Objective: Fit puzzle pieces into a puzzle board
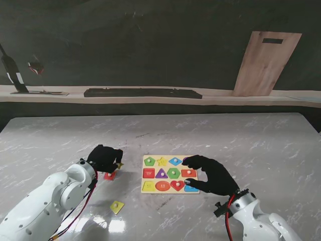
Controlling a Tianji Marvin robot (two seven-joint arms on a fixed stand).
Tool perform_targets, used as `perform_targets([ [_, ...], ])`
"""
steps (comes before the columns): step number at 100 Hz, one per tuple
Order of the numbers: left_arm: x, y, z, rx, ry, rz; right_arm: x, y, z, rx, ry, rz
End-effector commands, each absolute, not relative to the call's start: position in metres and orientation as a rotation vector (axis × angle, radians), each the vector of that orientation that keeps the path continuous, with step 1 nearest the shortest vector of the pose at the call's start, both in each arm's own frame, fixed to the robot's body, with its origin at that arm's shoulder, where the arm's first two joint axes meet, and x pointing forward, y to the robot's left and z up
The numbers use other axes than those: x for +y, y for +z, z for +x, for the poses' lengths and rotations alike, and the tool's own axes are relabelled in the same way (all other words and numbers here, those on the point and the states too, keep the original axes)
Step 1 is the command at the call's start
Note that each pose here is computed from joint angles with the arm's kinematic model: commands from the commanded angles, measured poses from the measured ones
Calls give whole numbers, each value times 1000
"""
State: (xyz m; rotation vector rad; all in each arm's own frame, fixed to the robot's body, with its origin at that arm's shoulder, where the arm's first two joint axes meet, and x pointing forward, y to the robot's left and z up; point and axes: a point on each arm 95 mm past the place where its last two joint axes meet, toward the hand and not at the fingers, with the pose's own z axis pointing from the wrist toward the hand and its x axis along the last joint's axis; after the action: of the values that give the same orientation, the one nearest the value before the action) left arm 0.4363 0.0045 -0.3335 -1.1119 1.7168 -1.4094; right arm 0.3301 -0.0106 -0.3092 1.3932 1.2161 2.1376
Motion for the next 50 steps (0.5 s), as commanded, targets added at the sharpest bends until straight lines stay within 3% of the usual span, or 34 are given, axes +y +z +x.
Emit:
perform_targets([
  [1,-10,-322,448,1694,-1452,-1104,-10,-310,327,1210,2150,1394],
  [50,-83,-326,498,1706,-1521,-1158,-22,-307,324,1123,2185,1388],
])
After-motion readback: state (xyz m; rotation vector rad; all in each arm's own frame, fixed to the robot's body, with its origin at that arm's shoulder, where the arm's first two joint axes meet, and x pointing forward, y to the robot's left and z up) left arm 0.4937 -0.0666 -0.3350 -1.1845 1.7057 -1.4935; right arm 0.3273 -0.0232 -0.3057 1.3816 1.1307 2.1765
